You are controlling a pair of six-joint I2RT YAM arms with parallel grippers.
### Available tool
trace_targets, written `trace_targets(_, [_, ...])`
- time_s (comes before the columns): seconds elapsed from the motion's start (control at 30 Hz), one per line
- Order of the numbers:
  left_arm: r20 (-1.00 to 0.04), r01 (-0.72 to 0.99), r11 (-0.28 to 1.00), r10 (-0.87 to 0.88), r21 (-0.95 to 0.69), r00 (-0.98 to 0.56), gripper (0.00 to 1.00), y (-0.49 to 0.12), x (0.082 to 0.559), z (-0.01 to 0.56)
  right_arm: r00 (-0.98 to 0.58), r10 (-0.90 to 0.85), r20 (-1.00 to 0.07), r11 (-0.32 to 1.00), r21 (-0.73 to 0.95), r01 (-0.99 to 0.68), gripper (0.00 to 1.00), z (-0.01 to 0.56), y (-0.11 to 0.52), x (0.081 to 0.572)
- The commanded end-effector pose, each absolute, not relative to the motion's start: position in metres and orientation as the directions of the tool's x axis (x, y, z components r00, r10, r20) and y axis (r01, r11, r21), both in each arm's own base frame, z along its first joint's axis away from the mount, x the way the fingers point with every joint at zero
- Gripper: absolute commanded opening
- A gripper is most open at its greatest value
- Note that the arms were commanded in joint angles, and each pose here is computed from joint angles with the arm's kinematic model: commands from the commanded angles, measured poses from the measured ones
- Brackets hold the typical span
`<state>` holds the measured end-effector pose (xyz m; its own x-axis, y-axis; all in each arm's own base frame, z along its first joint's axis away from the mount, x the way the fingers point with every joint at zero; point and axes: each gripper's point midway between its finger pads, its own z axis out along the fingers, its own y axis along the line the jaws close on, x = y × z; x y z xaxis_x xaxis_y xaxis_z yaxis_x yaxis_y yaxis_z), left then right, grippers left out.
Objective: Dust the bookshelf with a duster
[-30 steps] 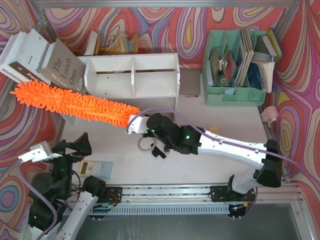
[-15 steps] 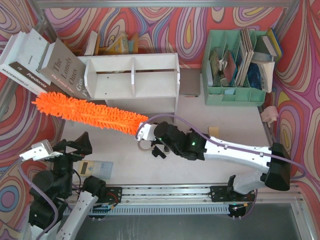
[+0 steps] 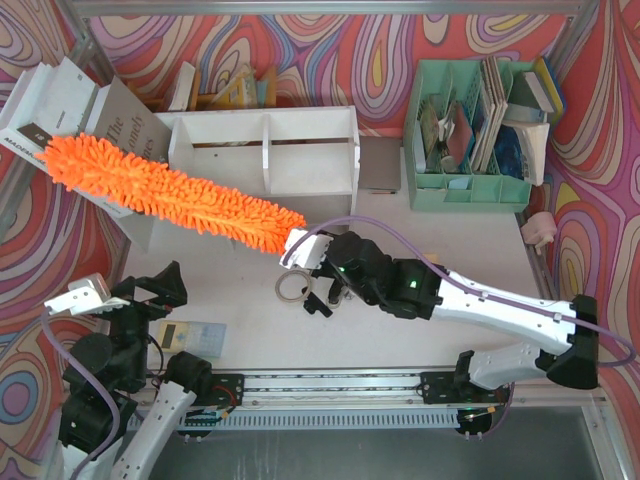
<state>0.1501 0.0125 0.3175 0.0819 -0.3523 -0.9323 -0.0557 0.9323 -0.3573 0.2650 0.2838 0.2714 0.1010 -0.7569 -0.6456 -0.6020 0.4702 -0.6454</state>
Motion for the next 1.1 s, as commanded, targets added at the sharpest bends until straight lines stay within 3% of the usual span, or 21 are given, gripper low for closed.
trace_targets(0.0, [-0.929, -0.076, 0.927, -0.359, -0.366, 0.091, 0.98, 0.015, 0.152, 0.317, 0.143, -0.664, -0.734, 0.558, -0.614, -0.558, 0.0, 0.312, 0.288, 0.266])
trace_targets(0.53, [-0.932, -0.085, 0.929, -0.353, -0.36, 0.079, 0.98, 0.015, 0.154, 0.315, 0.002, -0.738, -0.675, 0.543, -0.596, -0.592, 0.0, 0.222, 0.254, 0.252])
trace_targets(1.07, [-0.932, -0.088, 0.929, -0.354, -0.36, 0.079, 0.98, 0.016, 0.154, 0.315, 0.089, -0.687, -0.721, 0.559, -0.603, -0.569, 0.0, 0.283, 0.271, 0.259])
